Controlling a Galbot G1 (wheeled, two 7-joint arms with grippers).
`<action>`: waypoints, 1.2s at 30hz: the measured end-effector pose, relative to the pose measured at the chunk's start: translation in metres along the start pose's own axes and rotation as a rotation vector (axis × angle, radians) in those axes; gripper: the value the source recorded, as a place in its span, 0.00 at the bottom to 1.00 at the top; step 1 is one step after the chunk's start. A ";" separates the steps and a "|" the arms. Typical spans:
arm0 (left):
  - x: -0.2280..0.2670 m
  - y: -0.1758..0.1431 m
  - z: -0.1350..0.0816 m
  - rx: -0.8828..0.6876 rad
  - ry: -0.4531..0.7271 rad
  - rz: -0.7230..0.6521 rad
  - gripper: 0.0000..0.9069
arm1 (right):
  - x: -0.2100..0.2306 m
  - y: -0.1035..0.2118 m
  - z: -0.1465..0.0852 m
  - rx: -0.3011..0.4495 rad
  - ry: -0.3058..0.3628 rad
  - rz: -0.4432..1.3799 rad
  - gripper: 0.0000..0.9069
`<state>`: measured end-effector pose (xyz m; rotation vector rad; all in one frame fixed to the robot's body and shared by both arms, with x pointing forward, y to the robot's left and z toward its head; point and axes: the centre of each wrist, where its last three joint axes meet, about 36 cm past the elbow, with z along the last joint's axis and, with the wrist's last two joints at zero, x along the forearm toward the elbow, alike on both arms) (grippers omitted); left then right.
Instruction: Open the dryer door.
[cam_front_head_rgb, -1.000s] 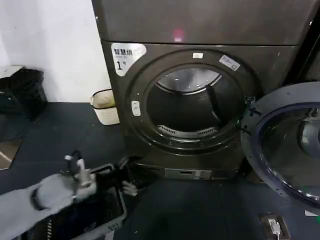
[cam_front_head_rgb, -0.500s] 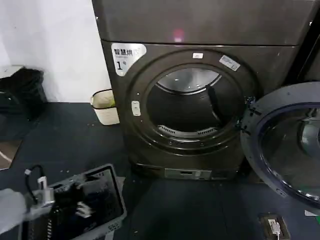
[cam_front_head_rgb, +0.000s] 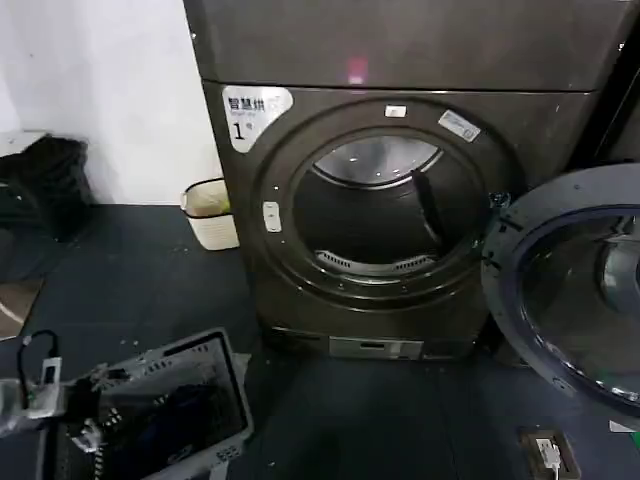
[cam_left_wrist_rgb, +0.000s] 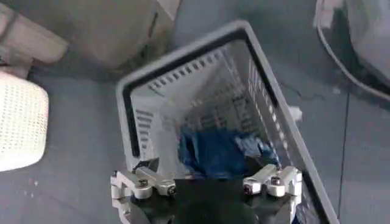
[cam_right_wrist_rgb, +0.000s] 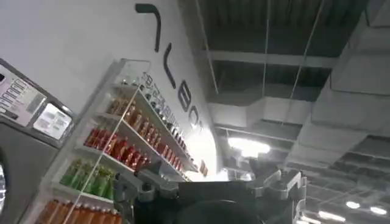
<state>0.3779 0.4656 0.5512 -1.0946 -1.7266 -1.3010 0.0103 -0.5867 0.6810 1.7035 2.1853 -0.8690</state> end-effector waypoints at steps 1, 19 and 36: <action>0.000 0.000 0.003 -0.007 0.014 0.004 1.00 | -0.001 -0.001 0.000 0.001 0.000 0.000 1.00; 0.008 0.008 0.010 -0.028 0.111 0.073 1.00 | 0.004 -0.006 -0.002 0.010 0.003 -0.006 1.00; 0.016 0.014 0.008 -0.085 0.124 0.087 1.00 | 0.007 -0.013 0.001 0.016 0.012 0.004 1.00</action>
